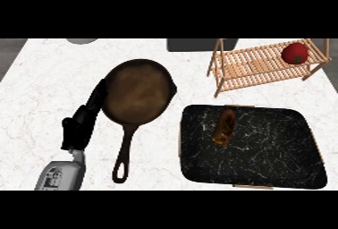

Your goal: Pick the tomato from the tray and place it in the tiered shelf

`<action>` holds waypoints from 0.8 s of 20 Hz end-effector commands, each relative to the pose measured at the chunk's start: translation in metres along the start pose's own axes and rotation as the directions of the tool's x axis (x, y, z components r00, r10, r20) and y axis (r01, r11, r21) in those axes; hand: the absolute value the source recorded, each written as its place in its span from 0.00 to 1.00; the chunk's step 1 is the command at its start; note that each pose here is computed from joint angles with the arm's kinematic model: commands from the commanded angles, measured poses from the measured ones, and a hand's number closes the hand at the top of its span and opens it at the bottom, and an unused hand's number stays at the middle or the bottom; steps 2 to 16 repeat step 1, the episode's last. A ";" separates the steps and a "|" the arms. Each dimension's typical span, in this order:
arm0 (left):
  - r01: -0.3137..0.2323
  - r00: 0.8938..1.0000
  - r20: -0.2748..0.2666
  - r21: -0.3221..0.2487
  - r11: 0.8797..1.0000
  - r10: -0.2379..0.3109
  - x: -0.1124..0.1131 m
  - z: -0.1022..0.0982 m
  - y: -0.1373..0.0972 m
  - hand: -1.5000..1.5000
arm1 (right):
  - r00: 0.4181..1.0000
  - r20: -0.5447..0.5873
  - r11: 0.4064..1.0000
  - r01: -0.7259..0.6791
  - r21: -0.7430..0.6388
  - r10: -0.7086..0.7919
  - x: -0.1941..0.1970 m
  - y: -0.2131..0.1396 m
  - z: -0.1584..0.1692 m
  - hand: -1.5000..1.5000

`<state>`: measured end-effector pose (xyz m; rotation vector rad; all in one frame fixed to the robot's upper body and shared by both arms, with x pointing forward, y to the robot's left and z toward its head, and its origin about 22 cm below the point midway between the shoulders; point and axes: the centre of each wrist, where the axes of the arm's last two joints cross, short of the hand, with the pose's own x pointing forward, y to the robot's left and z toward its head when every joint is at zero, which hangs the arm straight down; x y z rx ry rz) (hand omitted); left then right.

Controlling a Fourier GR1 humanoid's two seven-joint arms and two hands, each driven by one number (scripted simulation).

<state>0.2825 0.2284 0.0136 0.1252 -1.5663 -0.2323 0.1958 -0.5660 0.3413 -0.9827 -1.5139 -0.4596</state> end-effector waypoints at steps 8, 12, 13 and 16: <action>0.017 1.000 0.014 -0.002 1.000 -0.017 0.011 -0.006 -0.001 0.50 | 1.000 0.006 0.999 -0.007 0.039 0.007 -0.025 -0.052 0.002 0.00; 0.017 1.000 0.014 -0.002 1.000 -0.017 0.011 -0.006 -0.001 0.50 | 1.000 0.006 0.999 -0.007 0.039 0.007 -0.025 -0.052 0.002 0.00; 0.017 1.000 0.014 -0.002 1.000 -0.017 0.011 -0.006 -0.001 0.50 | 1.000 0.006 0.999 -0.007 0.039 0.007 -0.025 -0.052 0.002 0.00; 0.017 1.000 0.014 -0.002 1.000 -0.017 0.011 -0.006 -0.001 0.50 | 1.000 0.006 0.999 -0.007 0.039 0.007 -0.025 -0.052 0.002 0.00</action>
